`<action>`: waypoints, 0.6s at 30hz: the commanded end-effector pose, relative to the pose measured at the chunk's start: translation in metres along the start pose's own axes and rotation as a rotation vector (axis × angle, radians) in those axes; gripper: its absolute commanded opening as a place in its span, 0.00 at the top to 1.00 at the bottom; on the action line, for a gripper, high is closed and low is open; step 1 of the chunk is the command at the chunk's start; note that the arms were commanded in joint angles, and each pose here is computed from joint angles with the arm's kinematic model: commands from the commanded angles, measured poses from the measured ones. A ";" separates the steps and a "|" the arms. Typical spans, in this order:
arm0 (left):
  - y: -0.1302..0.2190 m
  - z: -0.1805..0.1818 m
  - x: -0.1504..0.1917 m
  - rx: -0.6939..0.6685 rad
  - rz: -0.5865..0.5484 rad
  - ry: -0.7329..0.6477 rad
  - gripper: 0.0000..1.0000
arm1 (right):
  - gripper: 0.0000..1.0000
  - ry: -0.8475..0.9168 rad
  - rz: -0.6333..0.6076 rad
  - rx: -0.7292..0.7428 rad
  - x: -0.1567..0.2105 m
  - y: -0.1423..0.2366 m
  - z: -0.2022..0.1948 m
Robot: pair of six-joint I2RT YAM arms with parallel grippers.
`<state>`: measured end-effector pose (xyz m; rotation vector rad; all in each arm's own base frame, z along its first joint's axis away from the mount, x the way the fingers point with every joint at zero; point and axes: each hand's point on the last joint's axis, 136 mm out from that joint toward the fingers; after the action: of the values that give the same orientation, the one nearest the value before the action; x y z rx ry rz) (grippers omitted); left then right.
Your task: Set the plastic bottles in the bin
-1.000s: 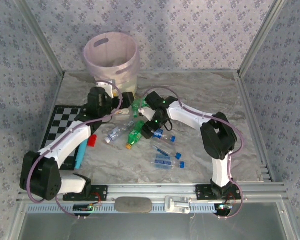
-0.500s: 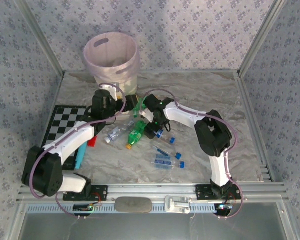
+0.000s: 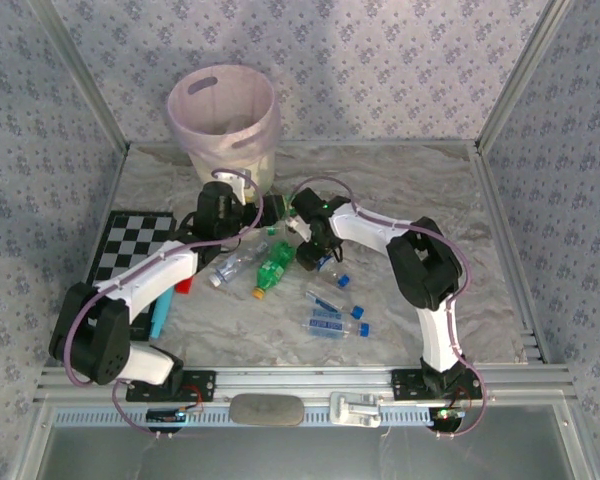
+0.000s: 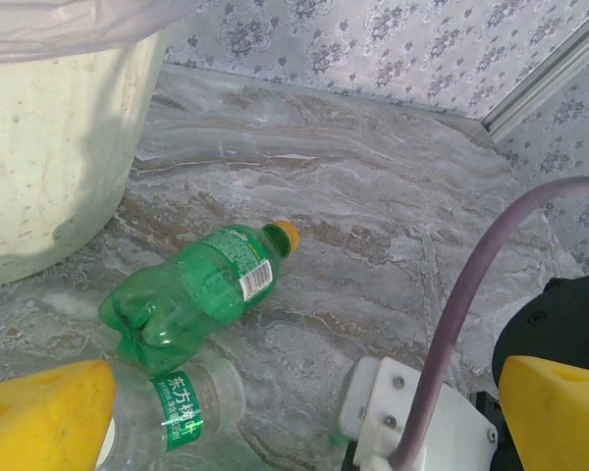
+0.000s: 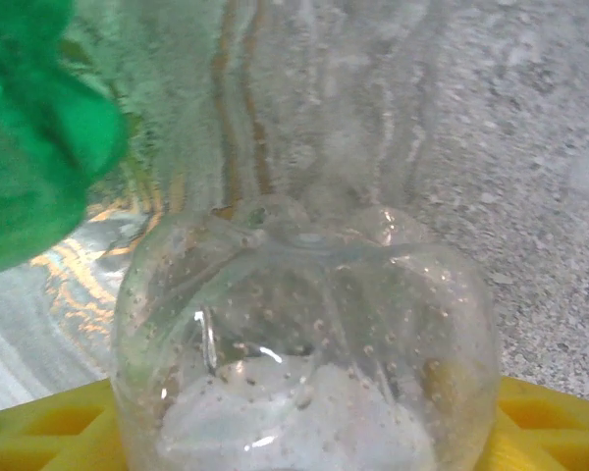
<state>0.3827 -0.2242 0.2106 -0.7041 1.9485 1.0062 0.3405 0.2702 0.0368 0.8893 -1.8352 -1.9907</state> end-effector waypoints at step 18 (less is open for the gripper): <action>-0.007 -0.062 -0.008 0.235 -0.044 0.011 0.00 | 0.45 -0.714 -0.625 -0.401 -0.086 0.134 -0.079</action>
<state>0.3726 -0.2567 0.2224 -0.6518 1.9833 0.8600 0.4241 0.2256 0.1598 0.7971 -1.6571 -3.0145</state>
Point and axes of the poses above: each hand's point on the last joint's axis, 136 mm out from that joint toward the fingers, its own y axis back along the fingers, its own z axis along the line the jaws close on, x = y × z, and after that the axes turned 8 degrees about -y, right-handed
